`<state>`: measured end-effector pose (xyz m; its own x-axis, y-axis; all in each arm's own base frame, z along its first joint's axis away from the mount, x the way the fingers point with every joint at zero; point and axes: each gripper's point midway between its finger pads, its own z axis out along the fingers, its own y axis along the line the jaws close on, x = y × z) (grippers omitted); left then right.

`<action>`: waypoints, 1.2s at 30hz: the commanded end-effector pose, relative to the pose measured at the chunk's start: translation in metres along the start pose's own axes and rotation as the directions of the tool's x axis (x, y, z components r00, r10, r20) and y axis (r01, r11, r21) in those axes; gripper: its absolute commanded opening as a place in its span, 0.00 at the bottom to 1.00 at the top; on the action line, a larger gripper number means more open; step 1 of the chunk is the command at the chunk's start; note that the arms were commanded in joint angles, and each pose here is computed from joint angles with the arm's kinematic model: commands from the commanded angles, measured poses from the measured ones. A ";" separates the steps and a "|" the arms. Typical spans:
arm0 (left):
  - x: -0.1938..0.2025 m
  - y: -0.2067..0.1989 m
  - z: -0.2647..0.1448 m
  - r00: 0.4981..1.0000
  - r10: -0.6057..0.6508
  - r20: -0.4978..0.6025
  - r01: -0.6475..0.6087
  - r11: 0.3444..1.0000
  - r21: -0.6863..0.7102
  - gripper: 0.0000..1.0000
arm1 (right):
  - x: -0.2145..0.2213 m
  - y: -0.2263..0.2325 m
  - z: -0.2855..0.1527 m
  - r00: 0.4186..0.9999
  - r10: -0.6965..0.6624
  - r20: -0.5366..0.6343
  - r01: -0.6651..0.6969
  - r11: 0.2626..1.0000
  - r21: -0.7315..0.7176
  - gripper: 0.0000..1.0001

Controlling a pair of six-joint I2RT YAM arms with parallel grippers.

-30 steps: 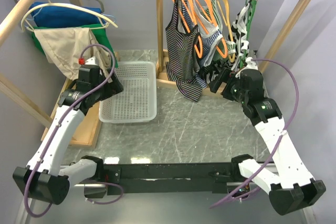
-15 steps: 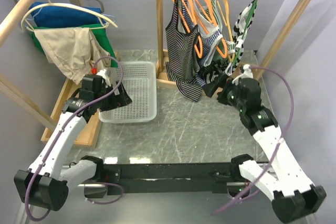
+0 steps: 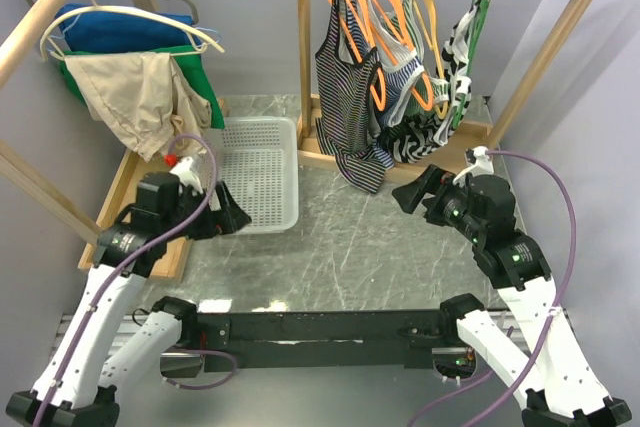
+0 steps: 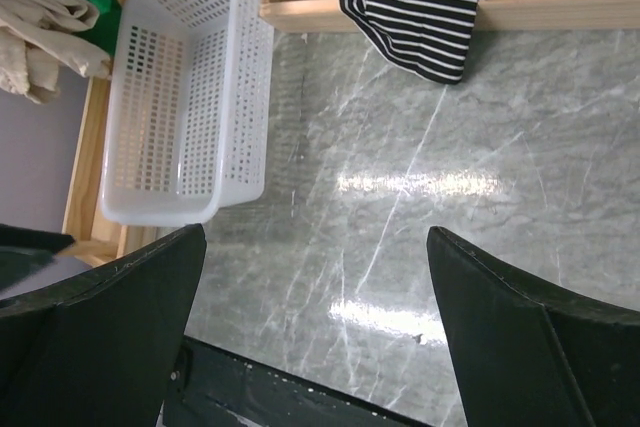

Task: Remove the tank top from the hanger
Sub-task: Move the bin to the corner of the board.

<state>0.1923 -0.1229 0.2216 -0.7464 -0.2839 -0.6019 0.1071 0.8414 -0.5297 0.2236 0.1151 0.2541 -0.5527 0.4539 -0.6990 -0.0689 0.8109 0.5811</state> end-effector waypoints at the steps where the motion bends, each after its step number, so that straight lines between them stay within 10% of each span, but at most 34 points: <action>1: 0.045 0.020 0.011 0.987 -0.047 -0.154 0.035 0.996 -0.080 0.96 | 0.007 -0.002 -0.001 1.000 0.003 -0.022 -0.003 1.000 0.005 1.00; 5: 0.054 0.053 0.018 0.985 -0.057 -0.161 0.011 0.962 -0.272 0.96 | 0.013 -0.002 0.005 0.999 0.022 -0.041 -0.022 1.000 -0.006 1.00; 36: -0.011 0.034 0.133 0.994 -0.002 -0.113 -0.033 0.950 -0.310 0.96 | 0.023 -0.012 0.021 0.995 0.017 -0.099 -0.014 0.999 0.034 1.00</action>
<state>0.2428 -0.1401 0.1041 -0.8874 -0.2236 -0.4032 -0.1149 0.9542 -0.2762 0.2264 0.1200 0.2213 -0.6357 0.4392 -0.6348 -0.0090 0.8181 0.5751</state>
